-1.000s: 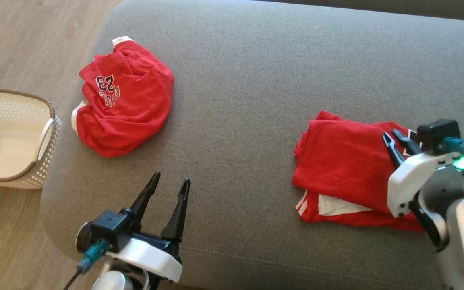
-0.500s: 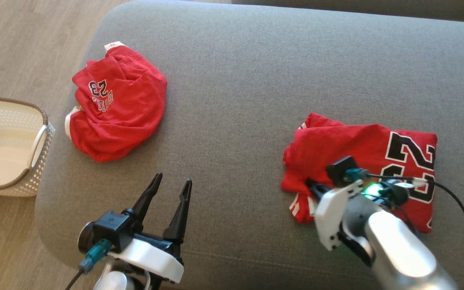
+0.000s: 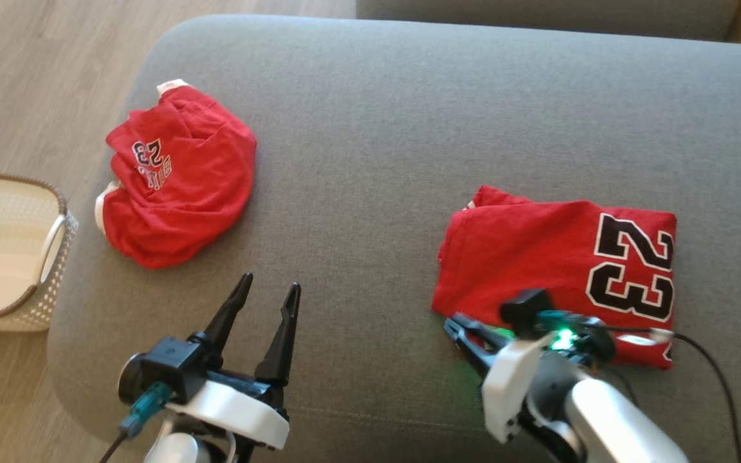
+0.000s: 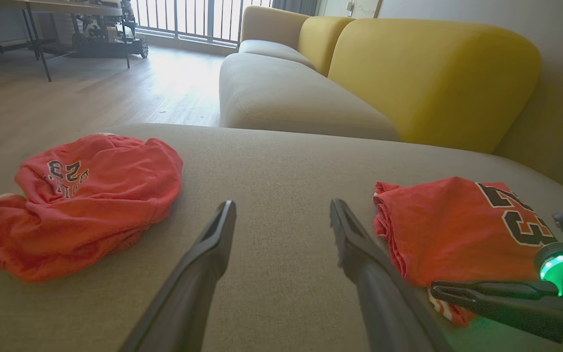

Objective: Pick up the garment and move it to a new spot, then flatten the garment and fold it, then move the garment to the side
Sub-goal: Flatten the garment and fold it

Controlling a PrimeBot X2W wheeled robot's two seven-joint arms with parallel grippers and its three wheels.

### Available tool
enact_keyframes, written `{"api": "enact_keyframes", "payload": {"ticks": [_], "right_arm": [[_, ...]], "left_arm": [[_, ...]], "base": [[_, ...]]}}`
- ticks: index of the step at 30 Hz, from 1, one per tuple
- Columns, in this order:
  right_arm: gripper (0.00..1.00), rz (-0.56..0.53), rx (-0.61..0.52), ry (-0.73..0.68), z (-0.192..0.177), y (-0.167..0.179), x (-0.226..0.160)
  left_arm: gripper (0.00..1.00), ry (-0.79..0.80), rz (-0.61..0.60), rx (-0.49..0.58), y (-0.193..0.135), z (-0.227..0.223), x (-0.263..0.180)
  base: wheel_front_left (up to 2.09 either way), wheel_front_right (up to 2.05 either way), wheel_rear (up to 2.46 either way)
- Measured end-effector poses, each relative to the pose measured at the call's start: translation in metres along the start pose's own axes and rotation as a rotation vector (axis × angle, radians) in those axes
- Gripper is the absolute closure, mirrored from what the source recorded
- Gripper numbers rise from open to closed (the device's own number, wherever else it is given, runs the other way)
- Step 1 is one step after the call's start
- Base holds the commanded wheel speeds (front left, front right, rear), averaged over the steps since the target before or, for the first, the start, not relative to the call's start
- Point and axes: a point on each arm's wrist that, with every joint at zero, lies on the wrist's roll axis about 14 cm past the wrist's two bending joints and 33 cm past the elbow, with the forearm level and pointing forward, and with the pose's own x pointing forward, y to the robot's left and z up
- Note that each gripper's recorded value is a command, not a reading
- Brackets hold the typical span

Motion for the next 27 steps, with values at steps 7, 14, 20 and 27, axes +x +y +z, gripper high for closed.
{"api": "enact_keyframes", "payload": {"ticks": [7,14,20,27], "right_arm": [[0.0,-0.224,0.057,-0.346,0.059,-0.053,-0.047],[0.0,-0.446,0.035,-0.576,0.071,-0.087,-0.109],[0.0,-0.511,-0.077,-0.611,0.071,-0.082,-0.138],[0.0,-0.594,-0.094,-0.725,0.087,-0.083,-0.183]], "left_arm": [[0.0,-0.053,0.057,0.005,0.009,0.016,0.001],[0.0,-0.098,0.13,-0.017,0.016,0.026,-0.01],[0.0,-0.079,0.124,-0.008,0.009,0.018,-0.028],[0.0,-0.14,0.114,0.046,0.006,0.037,-0.036]], "base": [[0.0,0.0,0.0],[0.0,0.0,0.0],[0.0,0.0,0.0],[0.0,0.0,0.0]]}}
